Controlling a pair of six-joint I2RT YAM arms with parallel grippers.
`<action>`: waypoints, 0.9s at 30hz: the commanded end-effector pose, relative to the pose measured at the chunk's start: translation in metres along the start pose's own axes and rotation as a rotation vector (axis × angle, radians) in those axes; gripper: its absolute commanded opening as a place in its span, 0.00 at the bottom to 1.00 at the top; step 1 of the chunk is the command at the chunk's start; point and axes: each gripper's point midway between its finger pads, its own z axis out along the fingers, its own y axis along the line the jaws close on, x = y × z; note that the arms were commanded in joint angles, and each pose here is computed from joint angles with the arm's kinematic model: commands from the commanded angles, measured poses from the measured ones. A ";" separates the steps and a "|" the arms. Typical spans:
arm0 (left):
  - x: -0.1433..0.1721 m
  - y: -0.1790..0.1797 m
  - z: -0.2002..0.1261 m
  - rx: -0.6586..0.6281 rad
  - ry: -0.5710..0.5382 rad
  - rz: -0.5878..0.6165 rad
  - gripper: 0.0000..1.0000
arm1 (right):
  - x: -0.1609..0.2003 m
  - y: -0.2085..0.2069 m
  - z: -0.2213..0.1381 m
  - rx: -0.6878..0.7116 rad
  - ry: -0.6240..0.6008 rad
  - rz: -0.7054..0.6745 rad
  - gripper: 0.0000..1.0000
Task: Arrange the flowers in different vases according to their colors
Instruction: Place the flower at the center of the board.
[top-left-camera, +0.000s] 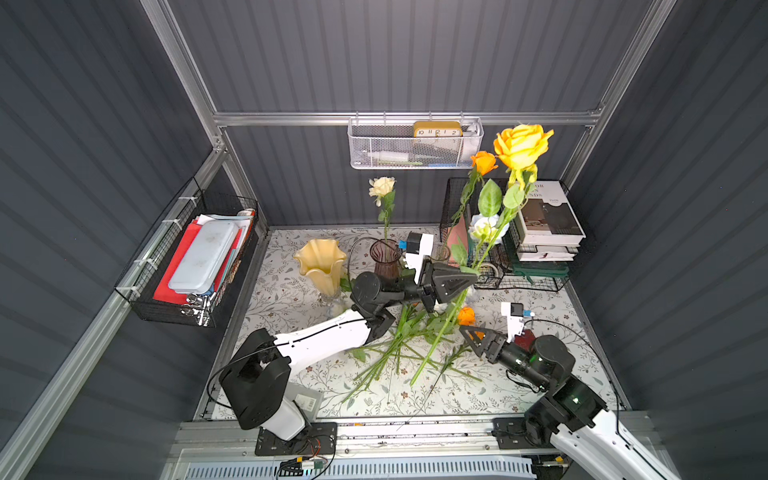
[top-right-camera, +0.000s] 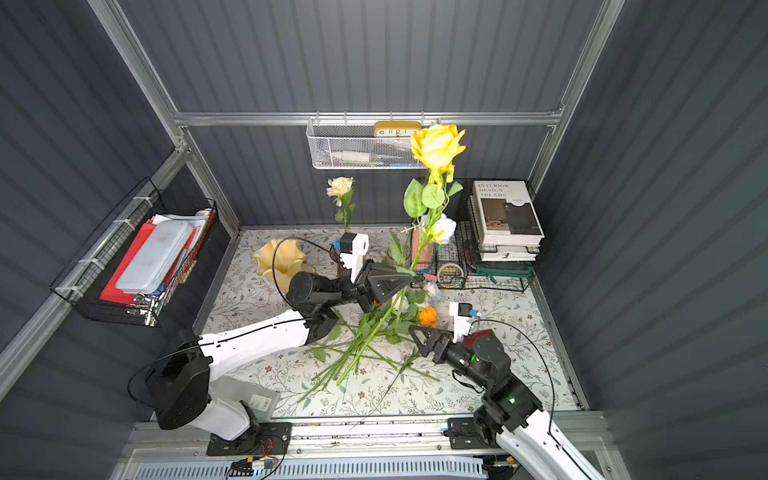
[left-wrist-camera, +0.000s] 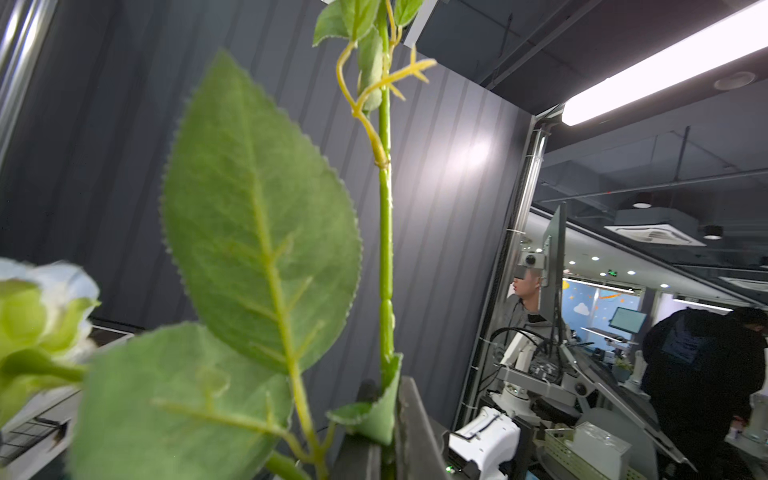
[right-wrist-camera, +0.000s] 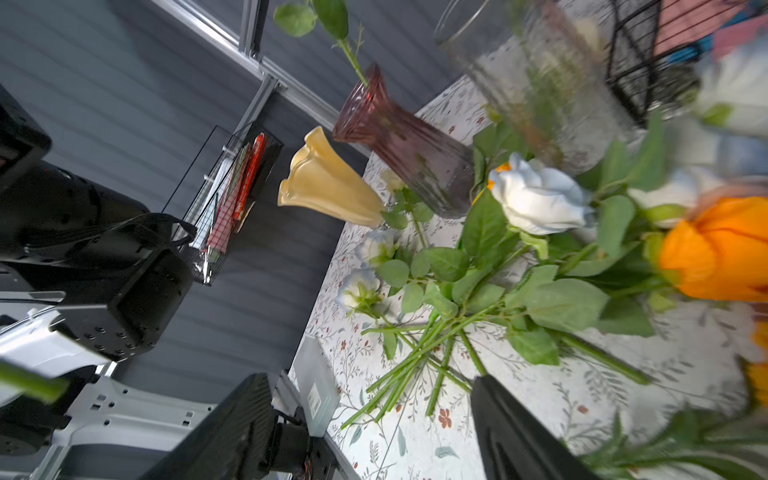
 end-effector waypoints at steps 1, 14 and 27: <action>0.010 0.036 0.001 -0.183 0.052 0.070 0.09 | 0.001 0.019 -0.016 -0.061 0.017 0.040 0.81; 0.019 0.064 0.005 -0.331 0.049 0.113 0.09 | 0.025 0.113 0.013 -0.398 0.237 -0.040 0.80; 0.022 0.068 0.006 -0.355 0.054 0.132 0.08 | 0.020 0.110 0.004 -0.333 0.156 -0.069 0.79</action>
